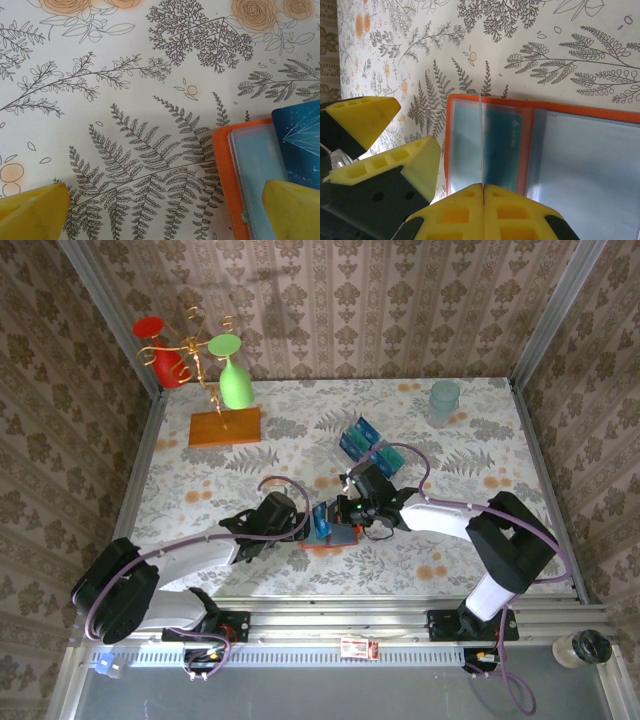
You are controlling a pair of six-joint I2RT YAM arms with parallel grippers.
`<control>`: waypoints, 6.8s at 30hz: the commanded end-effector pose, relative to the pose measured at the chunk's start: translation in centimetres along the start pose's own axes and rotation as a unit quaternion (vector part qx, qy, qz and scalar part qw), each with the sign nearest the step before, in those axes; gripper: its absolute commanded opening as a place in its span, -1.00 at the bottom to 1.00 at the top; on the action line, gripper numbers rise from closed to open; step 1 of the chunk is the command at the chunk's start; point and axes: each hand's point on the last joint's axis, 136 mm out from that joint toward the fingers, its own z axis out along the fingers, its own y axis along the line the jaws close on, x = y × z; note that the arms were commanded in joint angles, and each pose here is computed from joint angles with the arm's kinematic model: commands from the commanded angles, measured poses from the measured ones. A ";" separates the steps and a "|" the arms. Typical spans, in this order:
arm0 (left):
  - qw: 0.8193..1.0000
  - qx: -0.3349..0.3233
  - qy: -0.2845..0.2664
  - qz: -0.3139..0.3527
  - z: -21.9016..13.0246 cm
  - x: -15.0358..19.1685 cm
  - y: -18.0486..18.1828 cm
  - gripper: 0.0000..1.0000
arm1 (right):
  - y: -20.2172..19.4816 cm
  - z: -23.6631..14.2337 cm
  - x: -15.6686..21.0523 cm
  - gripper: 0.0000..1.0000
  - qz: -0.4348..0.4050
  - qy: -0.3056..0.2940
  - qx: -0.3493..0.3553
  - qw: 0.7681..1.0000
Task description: Put the credit cards into the card holder
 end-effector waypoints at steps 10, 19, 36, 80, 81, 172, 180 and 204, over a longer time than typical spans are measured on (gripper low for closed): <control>1.000 -0.015 0.024 0.009 1.1 2.1 0.3 1.00 | 0.0 0.8 0.4 -1.00 0.011 0.010 -0.010 1.000; 0.999 -0.031 0.030 0.004 1.4 3.2 1.3 1.00 | 0.4 -1.0 -0.6 -1.00 0.008 -0.011 -0.015 1.000; 0.998 -0.042 0.037 0.004 1.5 3.9 2.0 1.00 | -1.7 -1.6 -1.9 -1.00 0.016 -0.072 -0.020 0.997; 0.998 -0.044 0.039 0.003 1.7 4.1 2.1 1.00 | -3.7 1.0 0.9 -1.00 0.058 -0.040 -0.056 0.996; 0.998 -0.044 0.040 0.003 1.7 4.2 2.1 1.00 | -3.7 1.0 1.0 -1.00 0.059 -0.041 -0.056 0.996; 0.997 -0.056 0.048 -0.031 0.4 4.1 3.9 1.00 | -2.1 1.0 1.6 -0.68 -0.088 0.080 0.114 0.986; 0.996 -0.062 0.061 -0.023 1.4 4.9 4.1 1.00 | -2.5 2.8 2.5 -0.70 -0.101 0.100 0.135 0.981; 0.996 -0.057 0.057 -0.023 1.8 5.0 4.0 1.00 | 0.3 2.2 1.3 -0.71 -0.117 0.078 0.126 0.982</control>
